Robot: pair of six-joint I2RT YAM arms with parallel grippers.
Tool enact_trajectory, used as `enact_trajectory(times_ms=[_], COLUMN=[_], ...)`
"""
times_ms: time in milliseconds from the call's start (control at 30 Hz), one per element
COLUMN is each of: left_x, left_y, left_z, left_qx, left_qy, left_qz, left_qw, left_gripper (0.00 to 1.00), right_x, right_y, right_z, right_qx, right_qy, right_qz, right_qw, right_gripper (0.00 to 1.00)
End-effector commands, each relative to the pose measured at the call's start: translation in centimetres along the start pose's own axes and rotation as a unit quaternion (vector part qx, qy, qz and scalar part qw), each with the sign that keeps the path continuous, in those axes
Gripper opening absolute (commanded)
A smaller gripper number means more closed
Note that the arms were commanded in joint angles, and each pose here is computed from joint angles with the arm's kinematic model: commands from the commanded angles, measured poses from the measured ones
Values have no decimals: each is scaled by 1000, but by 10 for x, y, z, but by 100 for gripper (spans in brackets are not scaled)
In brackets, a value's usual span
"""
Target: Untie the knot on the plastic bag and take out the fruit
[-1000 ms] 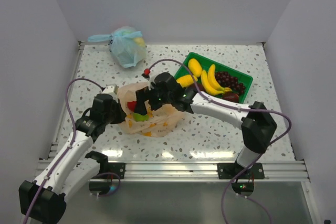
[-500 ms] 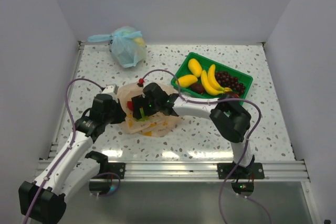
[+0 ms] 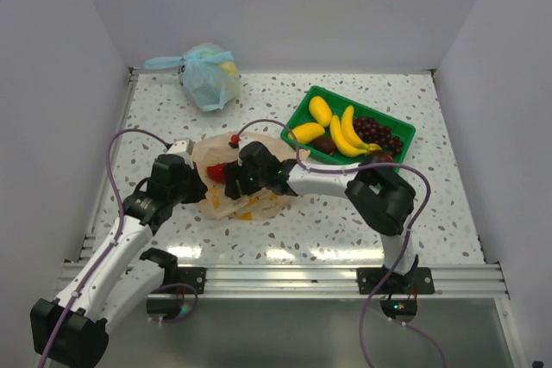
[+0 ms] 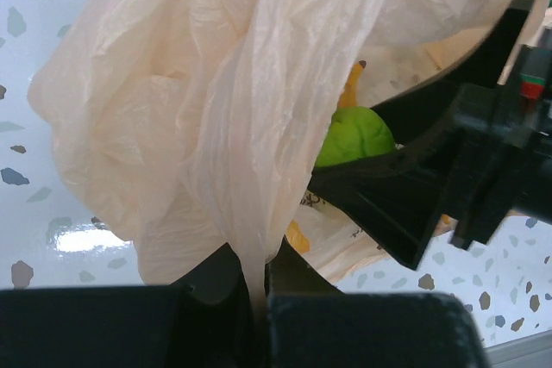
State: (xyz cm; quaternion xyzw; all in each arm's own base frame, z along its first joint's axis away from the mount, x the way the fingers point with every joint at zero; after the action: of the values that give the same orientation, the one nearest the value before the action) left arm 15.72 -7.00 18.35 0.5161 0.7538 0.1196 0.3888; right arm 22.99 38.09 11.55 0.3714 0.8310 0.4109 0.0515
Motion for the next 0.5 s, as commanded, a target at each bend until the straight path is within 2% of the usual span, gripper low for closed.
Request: enact_trajectory(times_ms=[0, 133, 367, 467], left_x=[-2, -2, -2, -2], left_y=[4, 4, 3, 4], left_z=[2, 3, 3, 3], left_qx=[-22, -23, -21, -21], left_qy=[-12, -7, -5, -5], left_qz=[6, 4, 3, 4], left_qw=[1000, 1000, 1000, 1000], left_gripper=[3, 3, 3, 3], right_x=[8, 10, 6, -11], right_y=[34, 37, 61, 72], right_z=[-49, -85, -148, -167], right_qx=[-65, -73, -138, -157], right_qy=[17, 32, 29, -10], right_qz=[-43, -75, -110, -106], right_qw=[997, 994, 984, 982], right_gripper=[35, 34, 34, 34])
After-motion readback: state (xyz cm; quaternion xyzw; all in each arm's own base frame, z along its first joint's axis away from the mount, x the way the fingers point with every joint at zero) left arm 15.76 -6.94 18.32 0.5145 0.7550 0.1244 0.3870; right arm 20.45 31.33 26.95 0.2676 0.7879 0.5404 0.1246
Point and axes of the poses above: each gripper's point midway between its finger pads, its own z axis out along the fingers, its own x axis along the line the jaws close on, y = z × x, the point moved 10 cm from there along -z, back along the fingers, and after that the axes turned 14 degrees about -z, right-handed, at the moved point
